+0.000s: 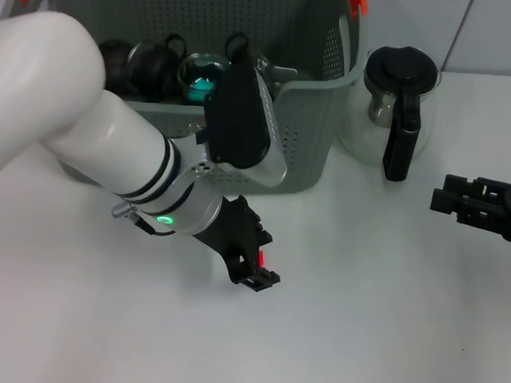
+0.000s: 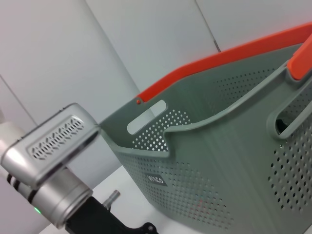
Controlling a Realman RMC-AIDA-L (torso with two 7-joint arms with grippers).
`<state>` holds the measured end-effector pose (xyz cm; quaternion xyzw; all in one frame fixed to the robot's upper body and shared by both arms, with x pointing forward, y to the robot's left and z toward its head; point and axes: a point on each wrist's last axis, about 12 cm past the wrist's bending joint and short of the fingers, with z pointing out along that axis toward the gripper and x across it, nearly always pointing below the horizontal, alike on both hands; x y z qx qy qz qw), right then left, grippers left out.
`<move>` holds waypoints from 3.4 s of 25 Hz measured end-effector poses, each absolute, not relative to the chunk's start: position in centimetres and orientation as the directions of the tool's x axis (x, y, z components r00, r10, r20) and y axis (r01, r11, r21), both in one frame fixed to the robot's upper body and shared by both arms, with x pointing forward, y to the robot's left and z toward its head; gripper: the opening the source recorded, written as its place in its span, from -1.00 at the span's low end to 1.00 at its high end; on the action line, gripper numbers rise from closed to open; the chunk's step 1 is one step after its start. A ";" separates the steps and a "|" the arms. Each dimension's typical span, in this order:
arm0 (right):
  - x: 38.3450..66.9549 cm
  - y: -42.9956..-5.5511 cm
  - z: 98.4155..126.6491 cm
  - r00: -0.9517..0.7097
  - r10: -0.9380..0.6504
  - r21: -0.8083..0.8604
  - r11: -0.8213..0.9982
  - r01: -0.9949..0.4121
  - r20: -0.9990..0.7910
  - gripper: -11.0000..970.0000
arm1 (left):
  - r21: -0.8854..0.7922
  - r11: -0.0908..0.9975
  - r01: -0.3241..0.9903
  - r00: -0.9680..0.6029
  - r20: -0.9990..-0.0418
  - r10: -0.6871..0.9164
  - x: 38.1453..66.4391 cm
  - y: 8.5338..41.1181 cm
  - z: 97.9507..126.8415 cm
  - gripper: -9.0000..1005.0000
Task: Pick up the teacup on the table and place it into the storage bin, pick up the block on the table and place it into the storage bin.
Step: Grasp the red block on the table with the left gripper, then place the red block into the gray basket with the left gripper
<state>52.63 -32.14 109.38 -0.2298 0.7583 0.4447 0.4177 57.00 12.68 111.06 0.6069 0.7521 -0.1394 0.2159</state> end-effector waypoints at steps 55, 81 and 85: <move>52.5 -32.4 109.3 -0.547 0.024 0.482 0.507 -0.715 -0.837 0.26 | 0.056 0.308 0.950 -0.259 -0.416 0.872 58.5 11.9 110.0 -0.51; 52.7 -32.3 109.5 -0.540 0.025 0.478 0.503 -0.720 -0.841 0.27 | 0.000 0.783 0.622 -0.346 -0.897 0.275 64.9 22.7 120.6 -0.49; 52.7 -32.4 109.6 -0.538 0.028 0.477 0.504 -0.720 -0.842 0.28 | 0.031 0.783 0.622 -0.444 -0.809 0.385 66.8 21.1 118.6 -0.47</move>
